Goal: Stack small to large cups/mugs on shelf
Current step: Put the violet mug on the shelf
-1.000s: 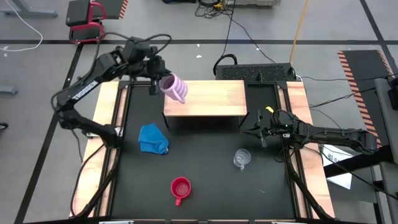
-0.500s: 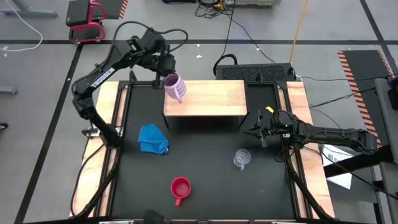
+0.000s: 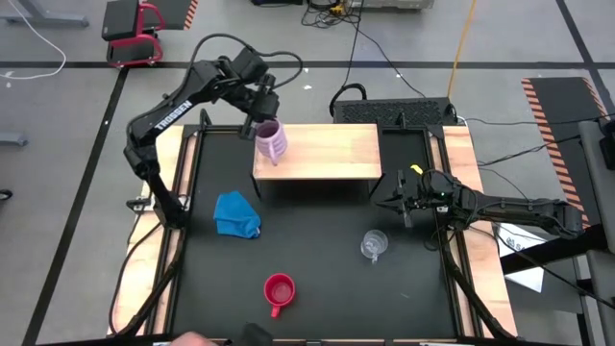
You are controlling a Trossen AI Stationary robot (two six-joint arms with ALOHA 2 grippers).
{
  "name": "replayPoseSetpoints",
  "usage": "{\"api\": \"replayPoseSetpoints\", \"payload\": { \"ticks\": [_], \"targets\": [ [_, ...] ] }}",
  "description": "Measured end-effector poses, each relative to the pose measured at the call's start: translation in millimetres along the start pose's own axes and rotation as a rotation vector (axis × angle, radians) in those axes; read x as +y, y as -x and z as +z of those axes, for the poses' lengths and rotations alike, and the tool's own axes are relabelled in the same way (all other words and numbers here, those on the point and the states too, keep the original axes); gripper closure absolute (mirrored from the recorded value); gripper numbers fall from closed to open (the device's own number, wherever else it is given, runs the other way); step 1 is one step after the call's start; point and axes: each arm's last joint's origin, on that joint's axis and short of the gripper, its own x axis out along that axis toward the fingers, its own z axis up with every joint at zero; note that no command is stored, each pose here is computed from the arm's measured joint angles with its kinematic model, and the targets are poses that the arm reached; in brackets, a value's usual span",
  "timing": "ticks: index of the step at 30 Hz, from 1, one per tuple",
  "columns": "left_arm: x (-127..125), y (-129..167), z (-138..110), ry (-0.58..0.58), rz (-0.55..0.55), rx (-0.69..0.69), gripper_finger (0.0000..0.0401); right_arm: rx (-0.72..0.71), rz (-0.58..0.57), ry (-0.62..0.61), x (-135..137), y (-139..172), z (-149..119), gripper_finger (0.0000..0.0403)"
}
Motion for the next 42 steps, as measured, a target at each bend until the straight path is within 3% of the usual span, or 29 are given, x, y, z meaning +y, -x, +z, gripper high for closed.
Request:
{"api": "replayPoseSetpoints", "payload": {
  "ticks": [13, 42],
  "targets": [
    [-4.3, -15.5, 4.9, -0.017, -0.089, -0.003, 0.0393, 0.002, 0.0, 0.0, 0.0, 0.0, -0.2, 0.0403],
    [-3.4, -17.0, 6.2, -0.044, -0.067, 0.011, 0.0393, 0.003, 0.0, 0.011, 0.0, 0.0, -0.3, 0.0403]
  ]
}}
